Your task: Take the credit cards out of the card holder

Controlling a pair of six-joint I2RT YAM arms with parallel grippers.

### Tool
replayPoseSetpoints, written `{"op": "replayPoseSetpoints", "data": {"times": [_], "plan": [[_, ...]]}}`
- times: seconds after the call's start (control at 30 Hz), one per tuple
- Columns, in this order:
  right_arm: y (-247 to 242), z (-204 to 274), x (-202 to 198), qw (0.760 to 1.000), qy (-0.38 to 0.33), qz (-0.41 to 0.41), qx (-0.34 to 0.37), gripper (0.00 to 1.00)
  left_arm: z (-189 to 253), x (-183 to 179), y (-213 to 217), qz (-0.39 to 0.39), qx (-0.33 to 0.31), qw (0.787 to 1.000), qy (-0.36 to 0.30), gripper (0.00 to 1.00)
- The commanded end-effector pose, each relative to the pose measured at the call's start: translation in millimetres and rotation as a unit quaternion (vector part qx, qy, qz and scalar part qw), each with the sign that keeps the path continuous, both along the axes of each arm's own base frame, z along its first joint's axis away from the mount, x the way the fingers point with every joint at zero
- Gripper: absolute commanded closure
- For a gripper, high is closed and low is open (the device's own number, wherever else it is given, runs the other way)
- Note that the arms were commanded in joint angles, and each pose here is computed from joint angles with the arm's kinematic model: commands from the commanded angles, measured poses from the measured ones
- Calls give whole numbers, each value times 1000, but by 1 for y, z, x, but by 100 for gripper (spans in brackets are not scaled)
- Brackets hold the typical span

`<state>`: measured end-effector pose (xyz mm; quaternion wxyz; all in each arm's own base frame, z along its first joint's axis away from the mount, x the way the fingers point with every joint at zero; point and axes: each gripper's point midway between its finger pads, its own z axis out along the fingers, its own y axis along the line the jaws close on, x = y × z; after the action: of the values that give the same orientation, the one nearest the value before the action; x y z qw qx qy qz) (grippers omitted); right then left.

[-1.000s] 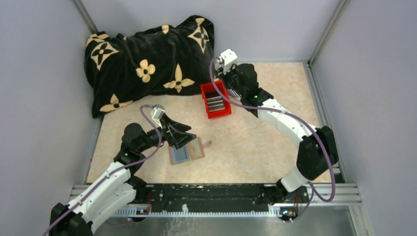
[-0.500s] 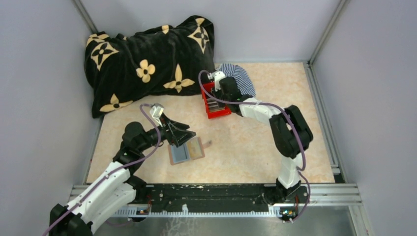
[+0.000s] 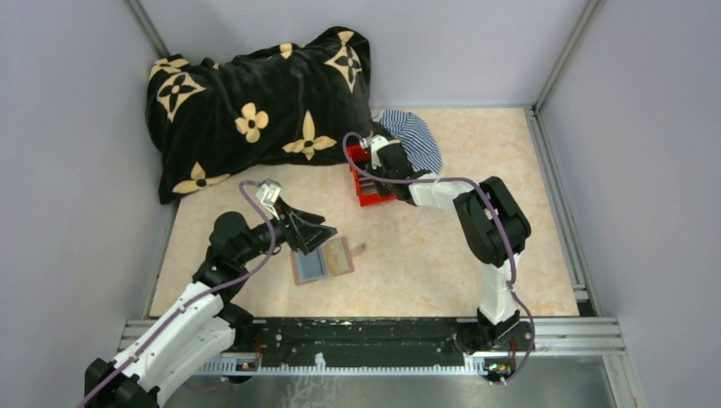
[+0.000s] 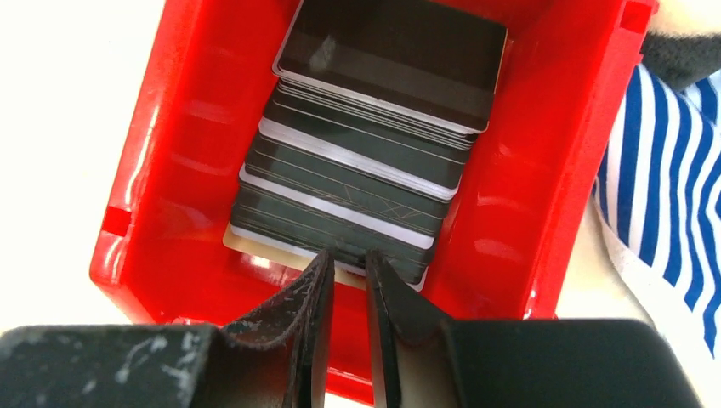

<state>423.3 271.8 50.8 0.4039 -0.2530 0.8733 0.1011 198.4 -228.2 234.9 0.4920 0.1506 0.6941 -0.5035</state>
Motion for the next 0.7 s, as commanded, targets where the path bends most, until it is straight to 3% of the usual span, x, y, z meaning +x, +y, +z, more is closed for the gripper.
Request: {"op": "replayPoseSetpoints", "data": {"times": [0.0,0.47,0.67], "plan": [[4,7,-13,1000,2,16,20,79,10,3,2,8,-3,1000,-16,20],[25,-5,-90,995,57,77,-2,79,5,5,2,10,-2,1000,-13,20],[32,6,-105,995,58,84,1,79,2,5,3,13,1,1000,-12,20]]}}
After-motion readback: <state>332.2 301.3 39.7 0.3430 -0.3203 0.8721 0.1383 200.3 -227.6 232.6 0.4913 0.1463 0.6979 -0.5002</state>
